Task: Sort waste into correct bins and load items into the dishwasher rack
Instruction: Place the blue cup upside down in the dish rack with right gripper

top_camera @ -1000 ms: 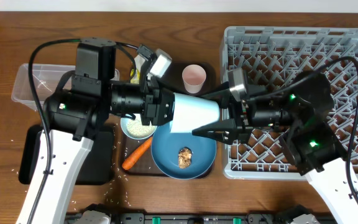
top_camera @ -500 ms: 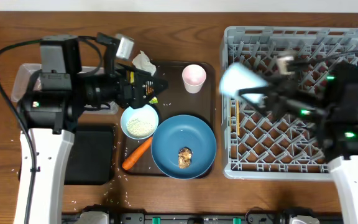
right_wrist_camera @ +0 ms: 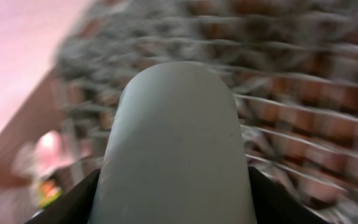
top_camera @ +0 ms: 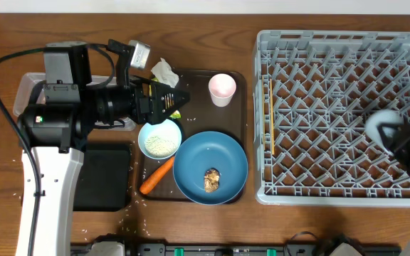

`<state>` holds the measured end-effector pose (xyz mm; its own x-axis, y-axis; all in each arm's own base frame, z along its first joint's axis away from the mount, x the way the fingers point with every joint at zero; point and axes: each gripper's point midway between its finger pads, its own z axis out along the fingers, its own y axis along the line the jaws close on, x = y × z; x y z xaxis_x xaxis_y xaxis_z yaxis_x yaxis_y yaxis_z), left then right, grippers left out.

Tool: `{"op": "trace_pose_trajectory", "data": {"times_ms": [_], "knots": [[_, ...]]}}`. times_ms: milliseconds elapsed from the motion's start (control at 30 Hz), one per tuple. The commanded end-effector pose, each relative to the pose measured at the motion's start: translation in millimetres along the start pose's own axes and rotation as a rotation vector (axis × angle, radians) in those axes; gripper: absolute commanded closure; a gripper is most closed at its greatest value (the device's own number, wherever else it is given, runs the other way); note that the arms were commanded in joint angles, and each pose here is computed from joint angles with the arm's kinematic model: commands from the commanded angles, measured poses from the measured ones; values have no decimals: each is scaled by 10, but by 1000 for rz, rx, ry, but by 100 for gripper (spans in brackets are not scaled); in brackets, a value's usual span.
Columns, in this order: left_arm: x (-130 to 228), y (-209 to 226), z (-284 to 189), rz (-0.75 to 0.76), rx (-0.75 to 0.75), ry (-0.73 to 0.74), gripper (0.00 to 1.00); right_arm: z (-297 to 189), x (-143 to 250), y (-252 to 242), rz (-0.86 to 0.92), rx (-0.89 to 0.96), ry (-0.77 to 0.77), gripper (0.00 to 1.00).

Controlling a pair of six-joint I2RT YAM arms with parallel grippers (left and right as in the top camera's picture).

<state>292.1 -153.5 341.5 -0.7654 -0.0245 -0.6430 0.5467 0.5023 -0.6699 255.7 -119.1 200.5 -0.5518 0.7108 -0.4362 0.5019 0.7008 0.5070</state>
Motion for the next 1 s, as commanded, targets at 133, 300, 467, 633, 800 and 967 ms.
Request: {"op": "trace_pose_trajectory", "data": {"times_ms": [133,300,467,633,800,967], "knots": [[-28,-44,-47,9,-7,-15,17,-217,-110,-678,182,388,-95,45],[-15,-43,-47,2,-8,-11,17,-162,-92,-751,230,413,-76,44],[-6,-42,-47,-2,-8,-8,17,55,-33,-815,273,398,9,43],[-6,-42,-47,-3,-8,-8,16,327,98,-810,321,335,136,43],[-6,-42,-47,-2,-8,-8,17,454,130,-856,335,327,179,35],[-3,-47,-40,0,-7,-6,17,455,6,-710,298,249,155,17]]}}
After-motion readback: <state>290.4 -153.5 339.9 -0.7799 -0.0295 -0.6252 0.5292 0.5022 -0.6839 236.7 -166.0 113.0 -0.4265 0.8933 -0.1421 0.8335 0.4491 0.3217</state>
